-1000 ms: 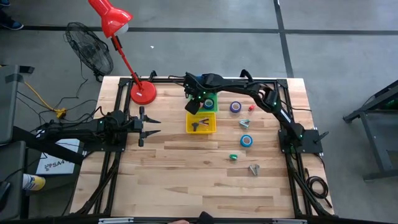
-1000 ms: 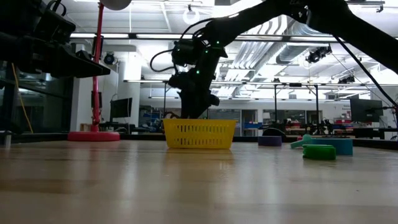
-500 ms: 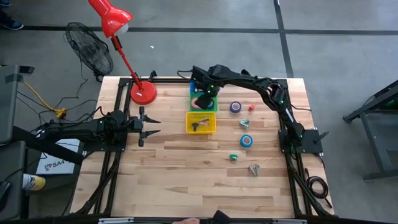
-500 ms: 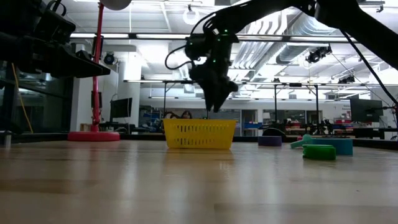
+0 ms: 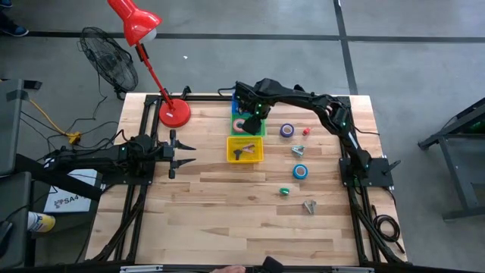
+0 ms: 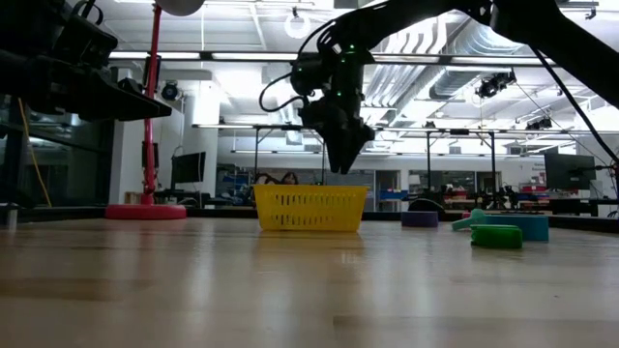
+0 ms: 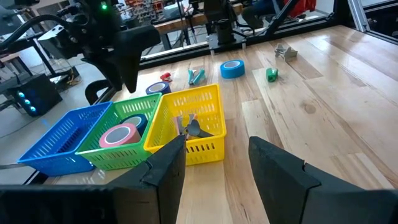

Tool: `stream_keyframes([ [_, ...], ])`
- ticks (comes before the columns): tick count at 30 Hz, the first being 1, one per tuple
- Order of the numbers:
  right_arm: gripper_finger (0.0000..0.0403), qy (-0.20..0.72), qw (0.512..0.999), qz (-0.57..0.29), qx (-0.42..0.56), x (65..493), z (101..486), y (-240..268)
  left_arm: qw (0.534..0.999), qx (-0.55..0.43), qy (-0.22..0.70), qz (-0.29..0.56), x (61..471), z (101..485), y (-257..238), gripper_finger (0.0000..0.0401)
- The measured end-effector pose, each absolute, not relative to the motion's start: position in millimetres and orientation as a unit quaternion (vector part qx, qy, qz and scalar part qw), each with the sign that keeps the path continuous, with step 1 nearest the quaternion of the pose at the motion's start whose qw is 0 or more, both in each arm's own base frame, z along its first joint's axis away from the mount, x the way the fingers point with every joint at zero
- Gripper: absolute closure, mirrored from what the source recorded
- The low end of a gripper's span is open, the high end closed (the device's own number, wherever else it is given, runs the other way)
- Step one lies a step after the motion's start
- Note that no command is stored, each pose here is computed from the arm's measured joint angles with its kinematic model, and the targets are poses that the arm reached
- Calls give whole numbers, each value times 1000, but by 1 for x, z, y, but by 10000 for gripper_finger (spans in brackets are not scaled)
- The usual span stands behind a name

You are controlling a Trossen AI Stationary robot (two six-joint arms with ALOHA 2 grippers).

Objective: Pick and place Stapler, Stapler remover, tape
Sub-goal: Put the blue tape into the green bin

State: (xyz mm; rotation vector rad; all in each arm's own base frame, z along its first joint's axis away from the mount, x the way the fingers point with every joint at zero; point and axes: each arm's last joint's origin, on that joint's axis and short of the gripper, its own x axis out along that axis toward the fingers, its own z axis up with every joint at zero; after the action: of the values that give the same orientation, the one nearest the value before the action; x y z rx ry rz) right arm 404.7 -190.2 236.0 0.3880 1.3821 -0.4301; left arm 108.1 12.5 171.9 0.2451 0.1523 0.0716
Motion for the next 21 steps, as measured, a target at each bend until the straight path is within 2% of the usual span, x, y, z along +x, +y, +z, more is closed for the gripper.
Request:
stream_keyframes([
  [10, 224, 593, 765, -198, 150, 408, 249, -192, 989, 122, 76, 35, 108, 172, 12, 229],
  [21, 224, 586, 774, -196, 140, 410, 249, -192, 989, 122, 76, 35, 108, 172, 12, 229],
])
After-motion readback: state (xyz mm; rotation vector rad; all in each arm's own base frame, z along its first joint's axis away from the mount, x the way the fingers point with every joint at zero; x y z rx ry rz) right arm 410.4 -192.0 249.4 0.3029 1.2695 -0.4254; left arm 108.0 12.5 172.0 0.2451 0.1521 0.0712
